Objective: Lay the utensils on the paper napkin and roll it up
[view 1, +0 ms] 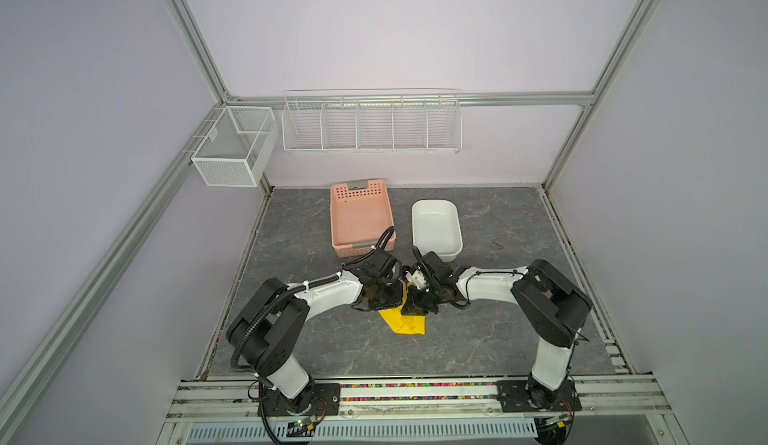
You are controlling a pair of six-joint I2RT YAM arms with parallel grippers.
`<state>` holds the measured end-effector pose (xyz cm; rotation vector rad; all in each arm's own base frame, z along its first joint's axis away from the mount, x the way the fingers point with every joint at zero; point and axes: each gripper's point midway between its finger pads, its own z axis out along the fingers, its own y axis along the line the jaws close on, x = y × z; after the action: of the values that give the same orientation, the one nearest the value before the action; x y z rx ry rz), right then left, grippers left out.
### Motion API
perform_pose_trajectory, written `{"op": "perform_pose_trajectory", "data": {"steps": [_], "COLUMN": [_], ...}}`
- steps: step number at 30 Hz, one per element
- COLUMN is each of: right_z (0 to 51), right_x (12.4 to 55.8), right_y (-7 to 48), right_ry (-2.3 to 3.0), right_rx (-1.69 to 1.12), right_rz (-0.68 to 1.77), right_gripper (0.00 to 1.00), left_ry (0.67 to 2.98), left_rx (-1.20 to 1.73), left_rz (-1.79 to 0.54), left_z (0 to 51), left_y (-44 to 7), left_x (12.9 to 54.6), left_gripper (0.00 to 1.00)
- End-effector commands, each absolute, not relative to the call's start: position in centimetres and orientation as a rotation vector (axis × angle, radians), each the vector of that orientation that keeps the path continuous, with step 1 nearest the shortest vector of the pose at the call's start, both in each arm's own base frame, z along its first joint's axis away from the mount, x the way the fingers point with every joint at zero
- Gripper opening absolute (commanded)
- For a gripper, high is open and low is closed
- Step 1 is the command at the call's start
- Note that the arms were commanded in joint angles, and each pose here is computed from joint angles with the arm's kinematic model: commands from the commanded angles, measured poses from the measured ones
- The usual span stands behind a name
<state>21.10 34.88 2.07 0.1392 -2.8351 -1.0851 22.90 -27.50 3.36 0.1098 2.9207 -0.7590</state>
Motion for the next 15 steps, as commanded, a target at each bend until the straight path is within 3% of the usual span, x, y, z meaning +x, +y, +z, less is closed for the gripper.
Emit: {"op": "perform_pose_trajectory", "data": {"steps": [1,8,15], "right_z": [2.5,5.2,6.5], "right_x": [21.1,21.7,22.4], "right_y": [35.2,35.1,31.2], "right_ry": [-2.837,-2.874,-2.967], "right_rx": [0.154,0.168,0.078], "right_rz": [-1.100,-1.146,-1.094], "right_gripper": [0.07,0.08,0.08], "left_ry": [2.957,2.989,2.971], "left_rx": [0.128,0.136,0.131], "left_rz": [-0.650,-0.584,-0.570], "left_z": [1.7,0.5,0.9], "left_y": [-26.1,-25.1,-24.9], "left_x": [22.4,21.9,22.1], "left_gripper": [0.00,0.00,0.00]}}
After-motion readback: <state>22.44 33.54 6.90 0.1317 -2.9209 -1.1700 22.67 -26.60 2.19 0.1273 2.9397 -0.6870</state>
